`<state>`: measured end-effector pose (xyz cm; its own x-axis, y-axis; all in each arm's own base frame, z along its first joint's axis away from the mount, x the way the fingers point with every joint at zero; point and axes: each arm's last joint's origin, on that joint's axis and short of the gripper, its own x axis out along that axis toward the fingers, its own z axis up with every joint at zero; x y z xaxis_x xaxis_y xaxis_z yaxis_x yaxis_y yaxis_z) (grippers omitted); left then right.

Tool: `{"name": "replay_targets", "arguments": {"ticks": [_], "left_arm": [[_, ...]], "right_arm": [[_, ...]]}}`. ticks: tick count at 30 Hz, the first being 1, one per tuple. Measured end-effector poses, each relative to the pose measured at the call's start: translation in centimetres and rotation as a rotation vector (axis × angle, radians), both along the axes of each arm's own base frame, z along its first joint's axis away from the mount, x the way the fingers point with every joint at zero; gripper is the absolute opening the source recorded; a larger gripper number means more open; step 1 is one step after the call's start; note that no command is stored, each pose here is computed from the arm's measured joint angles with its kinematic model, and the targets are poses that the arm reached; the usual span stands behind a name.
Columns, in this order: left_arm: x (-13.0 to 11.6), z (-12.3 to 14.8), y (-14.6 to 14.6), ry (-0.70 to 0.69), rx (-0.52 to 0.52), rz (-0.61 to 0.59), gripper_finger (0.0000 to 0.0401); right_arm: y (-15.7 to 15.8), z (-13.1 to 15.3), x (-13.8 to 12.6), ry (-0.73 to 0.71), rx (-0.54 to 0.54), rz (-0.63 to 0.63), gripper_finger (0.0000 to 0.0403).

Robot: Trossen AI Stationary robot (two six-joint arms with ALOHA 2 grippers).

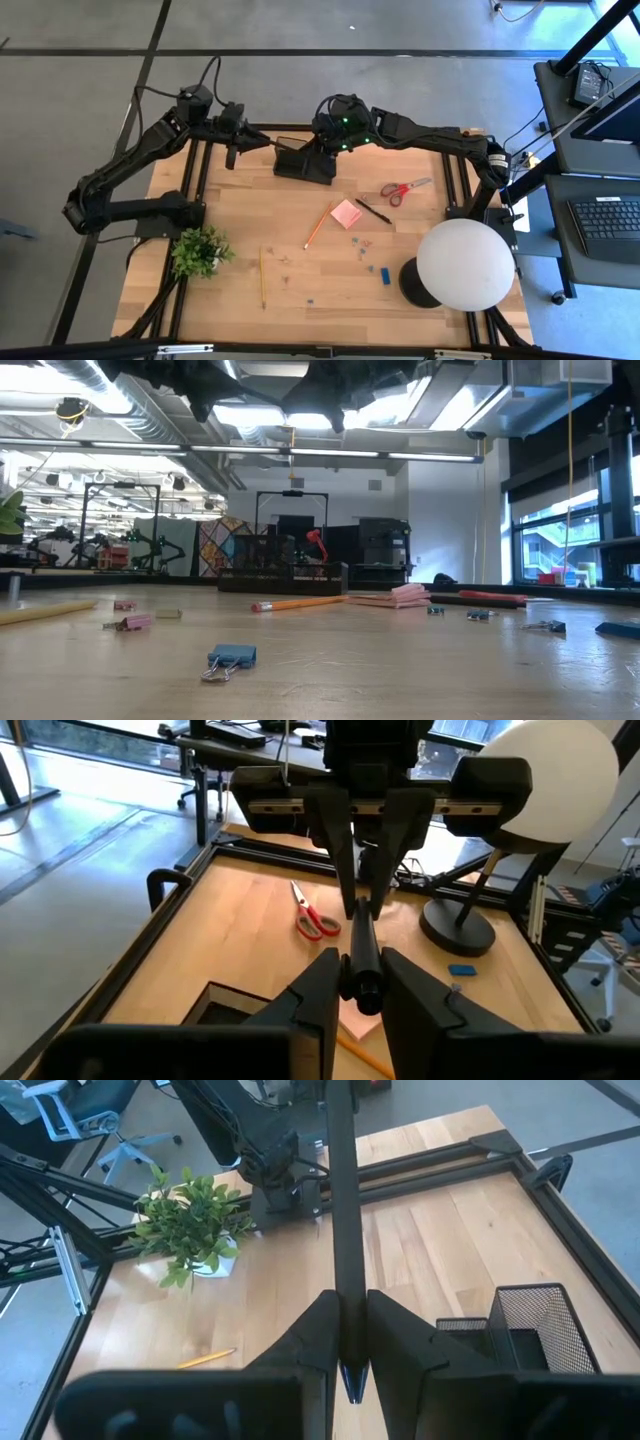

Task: Pick and place office supplies into organizer
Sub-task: Put the black pen into the black desk organizer

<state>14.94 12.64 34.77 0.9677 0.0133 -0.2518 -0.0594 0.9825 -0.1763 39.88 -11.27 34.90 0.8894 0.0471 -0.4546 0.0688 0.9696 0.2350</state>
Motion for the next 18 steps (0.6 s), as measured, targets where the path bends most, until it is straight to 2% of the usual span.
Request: {"name": "replay_targets", "arguments": {"ticks": [8, 15, 18], "left_arm": [[0.0, 0.0, 0.0, 0.0, 0.001, 0.0, 0.0045], [0.0, 0.0, 0.0, 0.0, 0.001, 0.001, 0.0047], [0.0, 0.0, 0.02, 0.001, 0.002, 0.005, 0.006]], "right_arm": [[0.01, -0.03, 0.0, 0.003, -0.001, 0.001, 0.0049], [0.04, -0.04, 0.0, 0.002, 0.002, 0.005, 0.0049], [0.04, -0.04, 0.01, 0.002, 0.002, 0.005, 0.0049]]}}
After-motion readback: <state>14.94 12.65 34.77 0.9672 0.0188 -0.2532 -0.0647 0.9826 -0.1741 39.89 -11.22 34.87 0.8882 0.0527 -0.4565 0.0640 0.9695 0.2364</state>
